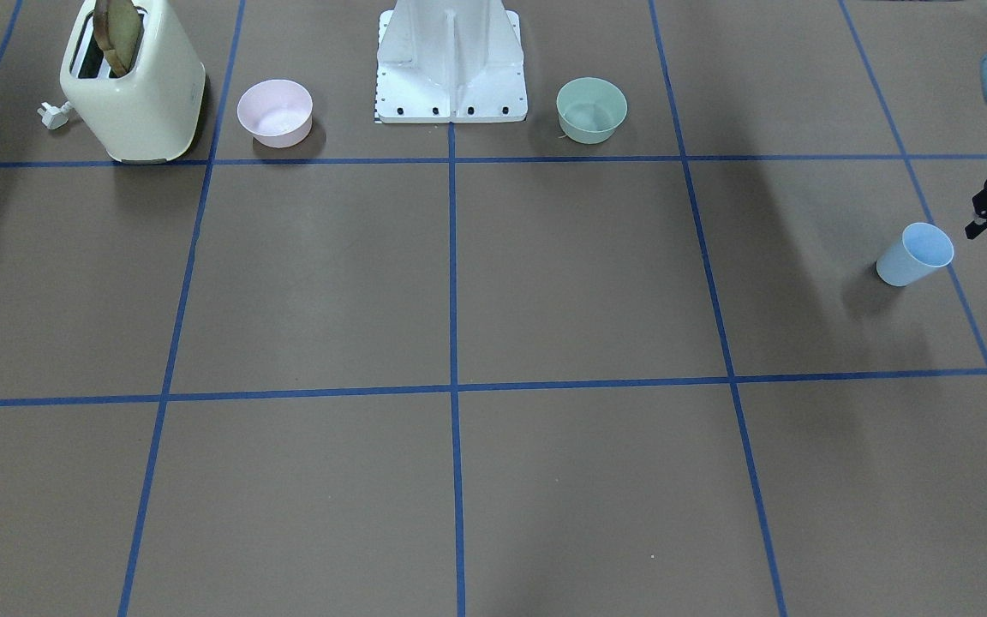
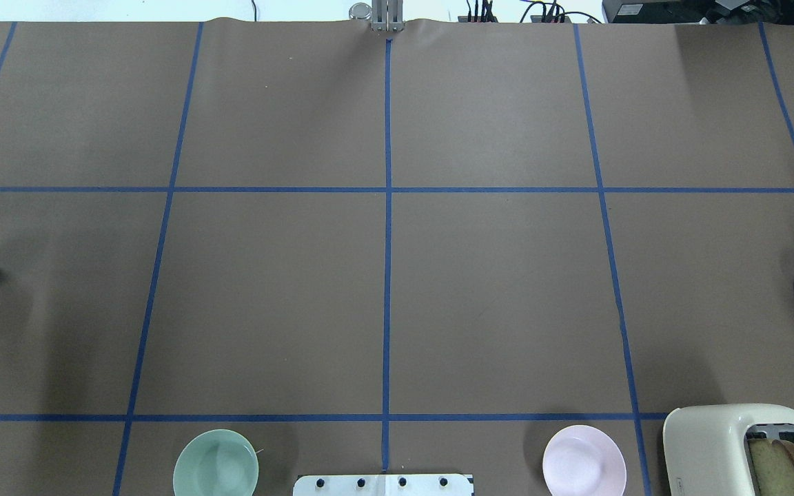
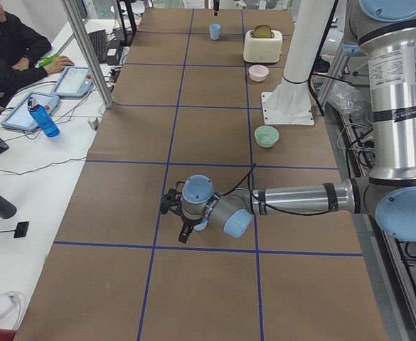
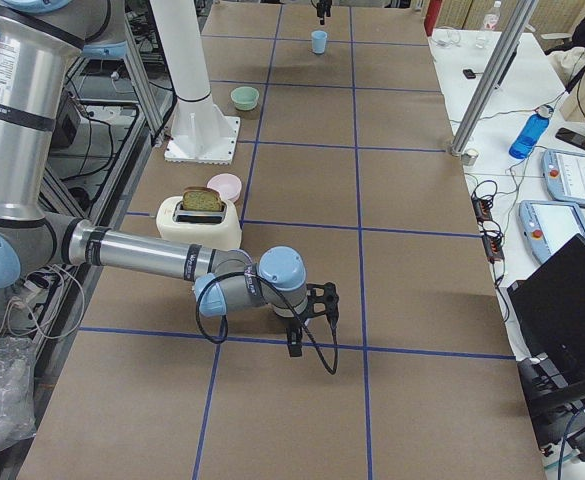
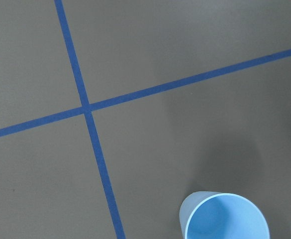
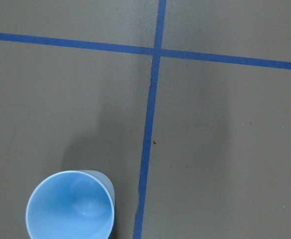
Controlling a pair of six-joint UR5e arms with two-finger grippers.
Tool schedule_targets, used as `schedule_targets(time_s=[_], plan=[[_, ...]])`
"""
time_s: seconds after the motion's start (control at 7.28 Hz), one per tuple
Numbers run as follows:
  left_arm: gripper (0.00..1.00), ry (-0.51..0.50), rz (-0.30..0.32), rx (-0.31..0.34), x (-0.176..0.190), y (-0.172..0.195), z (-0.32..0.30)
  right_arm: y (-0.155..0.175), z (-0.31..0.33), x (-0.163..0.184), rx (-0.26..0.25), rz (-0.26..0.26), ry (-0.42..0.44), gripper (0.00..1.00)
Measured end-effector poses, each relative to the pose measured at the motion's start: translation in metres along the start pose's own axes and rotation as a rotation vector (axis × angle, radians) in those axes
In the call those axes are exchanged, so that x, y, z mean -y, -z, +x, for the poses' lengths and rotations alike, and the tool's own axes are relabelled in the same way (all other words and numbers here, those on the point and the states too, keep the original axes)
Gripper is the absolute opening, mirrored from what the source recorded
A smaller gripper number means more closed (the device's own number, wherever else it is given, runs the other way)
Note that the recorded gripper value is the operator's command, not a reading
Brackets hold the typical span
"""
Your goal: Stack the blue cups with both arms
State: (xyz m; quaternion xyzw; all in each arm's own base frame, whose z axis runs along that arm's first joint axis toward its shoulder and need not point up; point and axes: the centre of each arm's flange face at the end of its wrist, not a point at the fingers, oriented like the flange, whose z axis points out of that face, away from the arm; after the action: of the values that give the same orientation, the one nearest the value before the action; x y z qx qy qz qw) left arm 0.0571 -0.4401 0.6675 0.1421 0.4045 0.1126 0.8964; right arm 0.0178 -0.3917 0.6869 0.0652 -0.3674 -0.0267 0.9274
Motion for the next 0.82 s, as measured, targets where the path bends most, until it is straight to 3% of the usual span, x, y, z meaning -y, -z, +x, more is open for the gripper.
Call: schedule_targets(time_s=[0.82], plan=[[0.98, 0.008, 0.002, -0.028, -0.003, -0.027, 0.008, -0.015, -0.010, -0.001, 0.004, -0.036, 0.007, 1.00]])
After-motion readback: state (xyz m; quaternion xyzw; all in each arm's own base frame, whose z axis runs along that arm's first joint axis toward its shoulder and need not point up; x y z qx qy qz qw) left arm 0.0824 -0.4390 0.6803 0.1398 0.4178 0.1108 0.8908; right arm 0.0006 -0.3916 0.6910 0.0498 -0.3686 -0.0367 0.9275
